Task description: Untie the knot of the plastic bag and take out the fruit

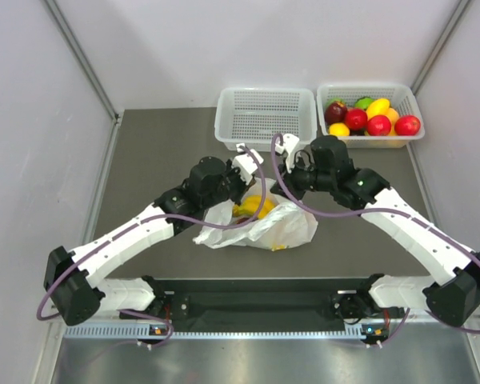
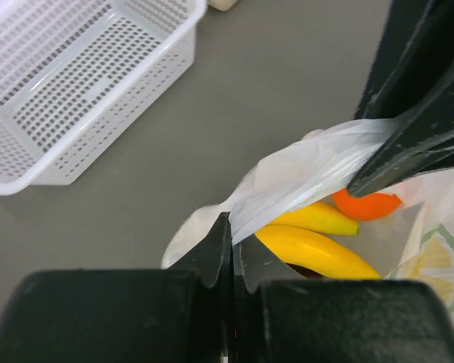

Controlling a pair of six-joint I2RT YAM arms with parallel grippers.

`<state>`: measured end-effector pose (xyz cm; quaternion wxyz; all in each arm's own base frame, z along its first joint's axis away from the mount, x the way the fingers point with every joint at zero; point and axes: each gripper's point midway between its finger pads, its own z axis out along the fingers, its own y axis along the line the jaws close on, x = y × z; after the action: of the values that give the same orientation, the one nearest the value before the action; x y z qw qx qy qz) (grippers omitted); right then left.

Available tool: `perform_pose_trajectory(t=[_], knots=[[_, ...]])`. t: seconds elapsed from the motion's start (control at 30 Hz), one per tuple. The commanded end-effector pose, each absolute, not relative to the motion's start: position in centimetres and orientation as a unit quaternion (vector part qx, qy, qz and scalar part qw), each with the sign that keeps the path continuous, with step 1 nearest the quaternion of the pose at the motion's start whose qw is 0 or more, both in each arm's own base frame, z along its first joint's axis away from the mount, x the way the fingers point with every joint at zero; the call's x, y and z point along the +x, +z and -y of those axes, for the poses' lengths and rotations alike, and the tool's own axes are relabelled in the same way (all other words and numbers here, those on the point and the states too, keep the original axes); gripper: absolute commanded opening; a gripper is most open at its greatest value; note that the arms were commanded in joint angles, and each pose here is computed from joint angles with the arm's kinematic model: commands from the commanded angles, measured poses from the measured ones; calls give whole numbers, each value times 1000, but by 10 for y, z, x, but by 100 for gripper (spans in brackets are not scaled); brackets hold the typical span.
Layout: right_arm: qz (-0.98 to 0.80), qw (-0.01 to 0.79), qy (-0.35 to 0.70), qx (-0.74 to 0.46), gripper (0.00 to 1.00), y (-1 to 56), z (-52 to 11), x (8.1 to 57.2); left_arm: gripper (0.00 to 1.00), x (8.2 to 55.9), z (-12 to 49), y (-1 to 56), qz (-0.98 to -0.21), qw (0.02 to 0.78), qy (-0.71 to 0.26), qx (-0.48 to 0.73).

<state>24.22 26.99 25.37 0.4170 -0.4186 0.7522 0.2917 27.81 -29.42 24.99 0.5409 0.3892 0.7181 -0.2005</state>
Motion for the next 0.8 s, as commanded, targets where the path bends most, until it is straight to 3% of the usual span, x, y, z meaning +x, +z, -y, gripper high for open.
perform_pose_trajectory(t=[0.0, 0.3, 0.4, 0.5, 0.77], knots=[[-752, 454, 268, -395, 17, 281, -271, 260, 0, 298, 283, 286, -700, 597, -206, 334], [-843, 433, 132, -290, 25, 240, -228, 295, 0, 330, 225, 357, -676, 690, -147, 212], [-856, 443, 92, -251, 15, 242, -215, 309, 0, 348, 204, 369, -676, 703, -118, 186], [-862, 439, 73, -241, 16, 243, -213, 317, 0, 368, 178, 386, -669, 722, -96, 151], [-884, 410, 53, -217, 29, 210, -215, 337, 0, 385, 141, 434, -634, 762, -60, 115]])
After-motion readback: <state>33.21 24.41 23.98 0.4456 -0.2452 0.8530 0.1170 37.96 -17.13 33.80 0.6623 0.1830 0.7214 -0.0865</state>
